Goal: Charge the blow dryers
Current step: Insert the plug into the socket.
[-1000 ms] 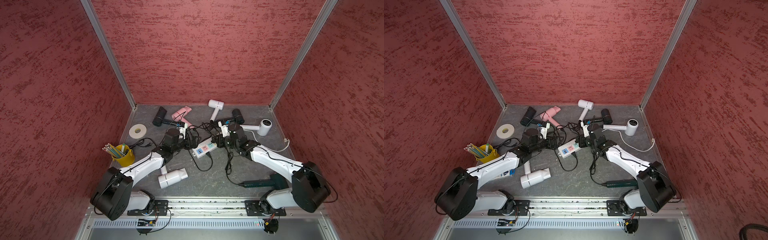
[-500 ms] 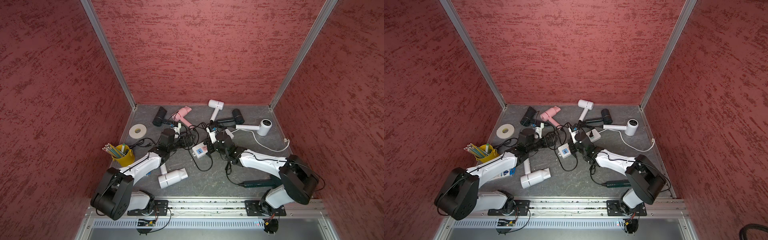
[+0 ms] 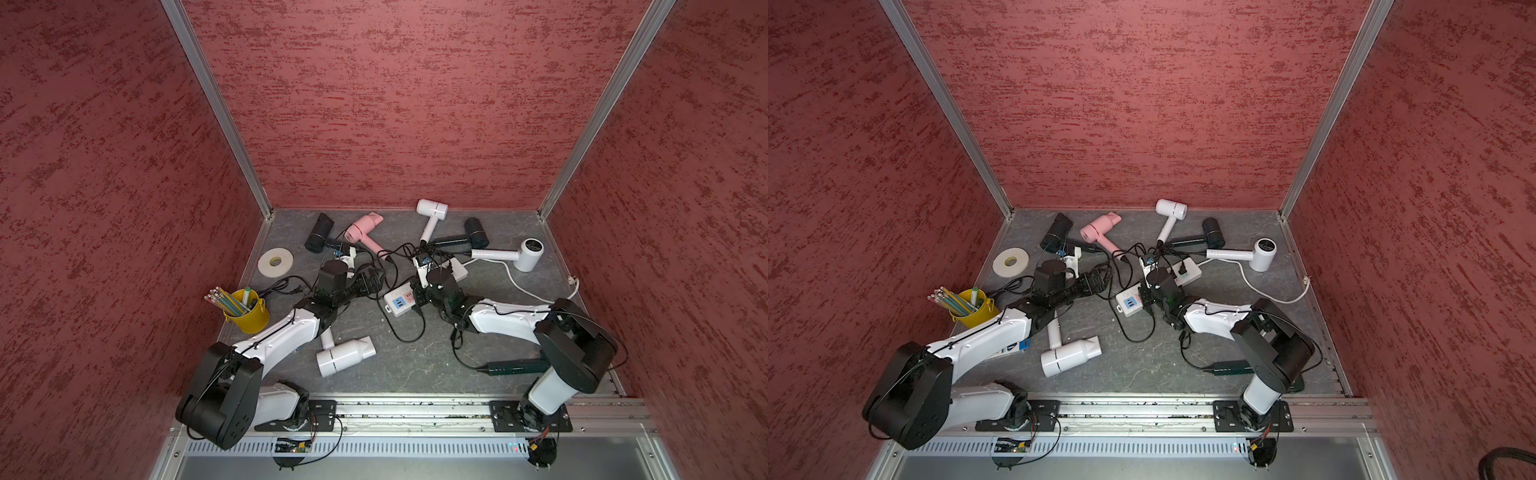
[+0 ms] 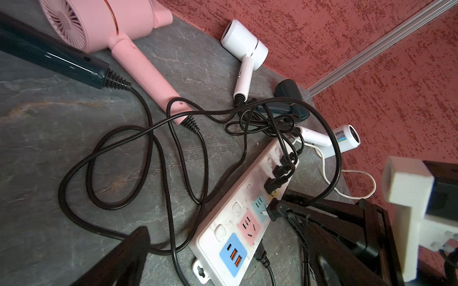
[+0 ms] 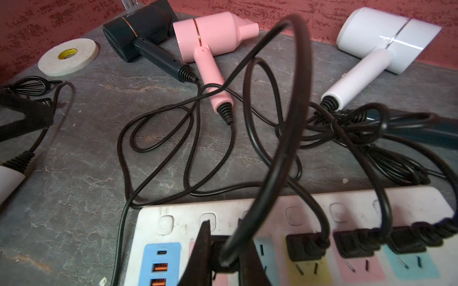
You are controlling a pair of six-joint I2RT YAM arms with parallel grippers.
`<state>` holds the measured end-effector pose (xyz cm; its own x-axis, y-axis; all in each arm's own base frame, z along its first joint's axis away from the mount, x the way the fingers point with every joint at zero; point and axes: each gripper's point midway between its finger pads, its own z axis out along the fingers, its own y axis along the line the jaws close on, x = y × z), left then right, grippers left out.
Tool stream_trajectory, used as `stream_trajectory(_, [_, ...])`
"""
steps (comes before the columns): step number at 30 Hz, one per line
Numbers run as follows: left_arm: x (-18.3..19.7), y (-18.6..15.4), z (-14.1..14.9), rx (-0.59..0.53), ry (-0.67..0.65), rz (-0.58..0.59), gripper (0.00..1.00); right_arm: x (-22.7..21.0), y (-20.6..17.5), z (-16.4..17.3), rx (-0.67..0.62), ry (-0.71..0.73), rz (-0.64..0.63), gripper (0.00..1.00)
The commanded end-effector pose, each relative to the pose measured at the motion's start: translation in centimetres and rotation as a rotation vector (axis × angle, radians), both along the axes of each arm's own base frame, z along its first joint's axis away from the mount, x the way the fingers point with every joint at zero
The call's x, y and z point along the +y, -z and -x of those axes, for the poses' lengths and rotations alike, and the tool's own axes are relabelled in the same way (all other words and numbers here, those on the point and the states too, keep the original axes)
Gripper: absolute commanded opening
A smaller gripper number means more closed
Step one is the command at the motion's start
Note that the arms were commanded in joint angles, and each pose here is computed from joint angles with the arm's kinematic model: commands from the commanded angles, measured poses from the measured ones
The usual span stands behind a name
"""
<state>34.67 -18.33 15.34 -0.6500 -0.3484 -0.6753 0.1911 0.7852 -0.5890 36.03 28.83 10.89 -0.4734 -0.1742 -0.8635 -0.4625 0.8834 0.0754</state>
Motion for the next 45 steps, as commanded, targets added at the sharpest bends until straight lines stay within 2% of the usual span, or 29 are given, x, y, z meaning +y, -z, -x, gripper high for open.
stream_trajectory(1, [0.8, -0.1, 0.0, -0.011, -0.029, -0.013, 1.00, -0.5, -0.2, -0.7, -0.046, 0.034, 0.010, 0.00])
stream_trajectory(15, [0.3, 0.1, -0.1, -0.013, -0.008, -0.008, 1.00, -1.7, 1.0, -1.0, -0.070, 0.045, 0.054, 0.00])
stream_trajectory(45, [-0.1, 0.0, -0.1, -0.022, 0.019, -0.002, 1.00, -2.0, 4.2, -0.3, 0.017, 0.021, 0.050, 0.00])
